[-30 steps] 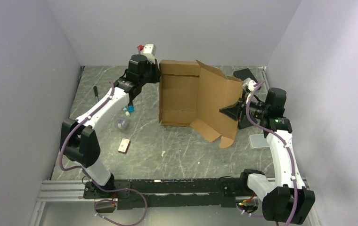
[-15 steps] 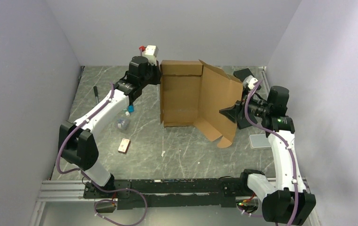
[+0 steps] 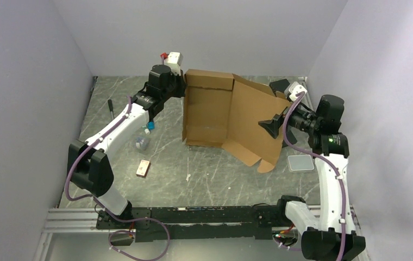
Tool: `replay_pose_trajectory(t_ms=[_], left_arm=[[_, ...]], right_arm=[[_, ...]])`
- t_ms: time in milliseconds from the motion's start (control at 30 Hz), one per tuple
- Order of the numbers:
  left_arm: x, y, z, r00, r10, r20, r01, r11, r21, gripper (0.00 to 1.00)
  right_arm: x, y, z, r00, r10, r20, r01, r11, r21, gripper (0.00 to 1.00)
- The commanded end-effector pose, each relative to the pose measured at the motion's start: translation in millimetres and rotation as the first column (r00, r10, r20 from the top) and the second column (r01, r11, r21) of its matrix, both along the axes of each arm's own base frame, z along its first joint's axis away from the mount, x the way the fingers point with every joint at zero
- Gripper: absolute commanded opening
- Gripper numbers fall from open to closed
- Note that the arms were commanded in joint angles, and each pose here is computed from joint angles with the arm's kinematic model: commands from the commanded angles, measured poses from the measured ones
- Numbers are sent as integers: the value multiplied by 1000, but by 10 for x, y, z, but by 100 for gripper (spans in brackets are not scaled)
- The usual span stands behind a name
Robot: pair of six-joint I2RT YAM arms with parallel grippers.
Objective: Fold the paper box
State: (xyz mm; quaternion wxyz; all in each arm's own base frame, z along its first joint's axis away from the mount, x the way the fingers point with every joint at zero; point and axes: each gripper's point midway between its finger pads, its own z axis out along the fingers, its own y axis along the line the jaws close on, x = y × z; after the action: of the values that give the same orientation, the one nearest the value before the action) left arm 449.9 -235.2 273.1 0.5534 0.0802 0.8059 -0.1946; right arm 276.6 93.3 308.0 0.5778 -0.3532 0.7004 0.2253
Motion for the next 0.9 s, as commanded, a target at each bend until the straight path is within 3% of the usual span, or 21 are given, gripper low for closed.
replay_pose_trajectory(t_ms=[0,500,667,867], left_arm=[[-5,1,323,996,4,86,-2,1000,-21,0],[-69,-3,387,995,-9,96,12,999,-40,0],[-117,-8,394,996,-13,92,18,998,-56,0],[-172,-4,405,996,-14,92,20,997,-70,0]], right_arm=[[-52,-48,363,995,6,104,2,997,-75,100],[-58,203,1327,961,151,232,-111,978,-179,100],[208,785,1173,943,247,224,-172,935,-310,99],[730,1172,747,942,248,228,-114,872,-476,98]])
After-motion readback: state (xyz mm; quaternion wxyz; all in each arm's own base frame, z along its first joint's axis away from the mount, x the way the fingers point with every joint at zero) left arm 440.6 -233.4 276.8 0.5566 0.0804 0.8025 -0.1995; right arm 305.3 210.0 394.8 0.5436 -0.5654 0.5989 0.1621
